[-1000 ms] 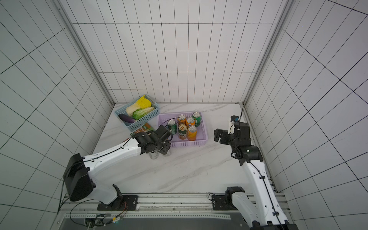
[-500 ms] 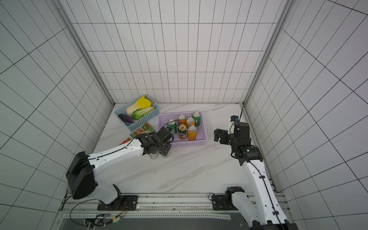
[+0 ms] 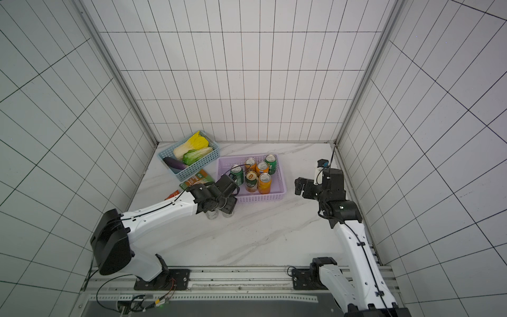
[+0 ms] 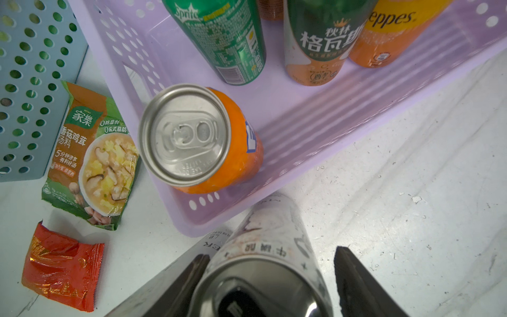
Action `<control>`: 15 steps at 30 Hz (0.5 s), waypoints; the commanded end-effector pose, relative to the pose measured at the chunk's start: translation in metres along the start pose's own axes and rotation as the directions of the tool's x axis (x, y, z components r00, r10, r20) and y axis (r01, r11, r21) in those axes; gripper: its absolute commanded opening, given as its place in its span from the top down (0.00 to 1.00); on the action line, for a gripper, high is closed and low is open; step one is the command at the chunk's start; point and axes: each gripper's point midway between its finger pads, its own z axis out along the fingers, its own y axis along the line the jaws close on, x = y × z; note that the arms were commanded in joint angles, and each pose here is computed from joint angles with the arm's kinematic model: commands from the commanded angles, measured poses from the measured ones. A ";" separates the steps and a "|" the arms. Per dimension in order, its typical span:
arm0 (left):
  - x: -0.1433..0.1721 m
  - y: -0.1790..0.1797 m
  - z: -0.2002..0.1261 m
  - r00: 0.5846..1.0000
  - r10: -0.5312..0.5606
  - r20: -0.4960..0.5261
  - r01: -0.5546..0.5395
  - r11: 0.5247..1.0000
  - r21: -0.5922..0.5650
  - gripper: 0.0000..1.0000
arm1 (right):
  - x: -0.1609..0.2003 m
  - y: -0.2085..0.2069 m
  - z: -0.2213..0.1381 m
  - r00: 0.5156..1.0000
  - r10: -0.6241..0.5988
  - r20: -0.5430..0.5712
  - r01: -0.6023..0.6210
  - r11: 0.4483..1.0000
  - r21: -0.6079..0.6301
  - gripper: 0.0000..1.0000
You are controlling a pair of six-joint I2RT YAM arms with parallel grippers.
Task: Take out the drinks from the basket
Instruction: Place the drink at the center of the board.
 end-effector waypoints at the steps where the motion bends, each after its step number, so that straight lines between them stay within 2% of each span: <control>1: -0.013 0.001 -0.014 0.998 -0.009 0.059 0.009 1.000 0.000 0.30 | 0.012 -0.004 0.004 0.999 0.005 -0.035 -0.005 1.000 0.004 0.01; 15: -0.042 0.004 -0.048 0.992 -0.005 0.123 0.004 1.000 0.009 0.12 | 0.014 -0.003 0.004 0.999 0.007 -0.035 -0.007 1.000 0.001 0.01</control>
